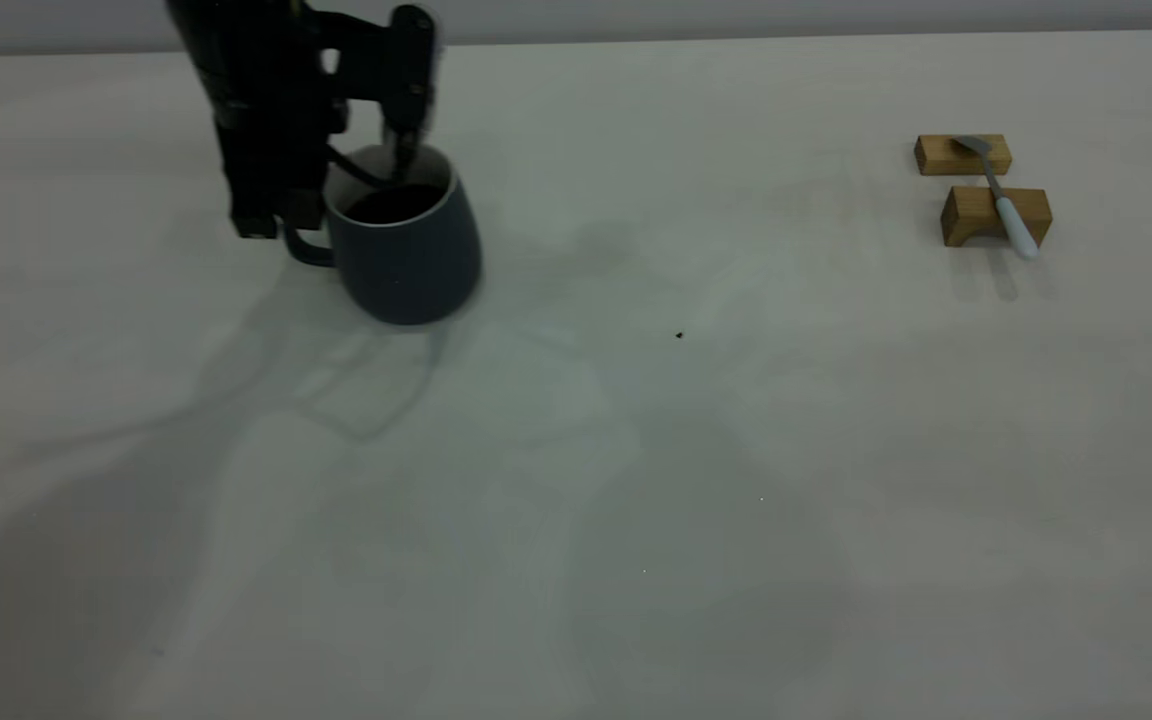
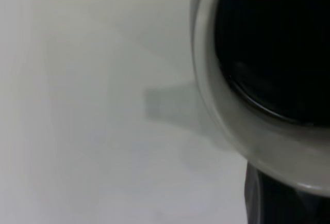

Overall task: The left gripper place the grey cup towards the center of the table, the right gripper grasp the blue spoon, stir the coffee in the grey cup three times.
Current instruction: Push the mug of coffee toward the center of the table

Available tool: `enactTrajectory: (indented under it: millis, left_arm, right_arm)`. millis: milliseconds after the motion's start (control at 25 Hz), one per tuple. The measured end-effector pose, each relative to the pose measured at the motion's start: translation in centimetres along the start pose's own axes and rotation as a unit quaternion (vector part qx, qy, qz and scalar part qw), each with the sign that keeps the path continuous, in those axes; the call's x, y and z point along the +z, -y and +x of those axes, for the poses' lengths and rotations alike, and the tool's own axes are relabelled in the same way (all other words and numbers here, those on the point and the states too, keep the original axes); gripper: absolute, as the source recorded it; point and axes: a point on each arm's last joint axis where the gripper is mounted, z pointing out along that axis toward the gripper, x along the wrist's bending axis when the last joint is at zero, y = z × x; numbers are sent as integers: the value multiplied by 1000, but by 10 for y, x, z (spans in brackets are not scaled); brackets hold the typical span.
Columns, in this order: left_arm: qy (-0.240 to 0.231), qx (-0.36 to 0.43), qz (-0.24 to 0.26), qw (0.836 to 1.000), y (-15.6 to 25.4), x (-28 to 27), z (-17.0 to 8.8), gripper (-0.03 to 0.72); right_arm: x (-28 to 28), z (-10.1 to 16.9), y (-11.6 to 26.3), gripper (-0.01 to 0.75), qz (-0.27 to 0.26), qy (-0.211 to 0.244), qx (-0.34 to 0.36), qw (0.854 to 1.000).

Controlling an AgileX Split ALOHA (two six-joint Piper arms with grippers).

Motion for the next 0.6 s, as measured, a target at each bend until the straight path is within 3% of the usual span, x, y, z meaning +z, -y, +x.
enactTrajectory:
  millis: [600]
  left_arm:
    - [-28,40,-20,999,-95,-4,8,215]
  right_arm:
    - [0,0,0,240,0,0,0,1000]
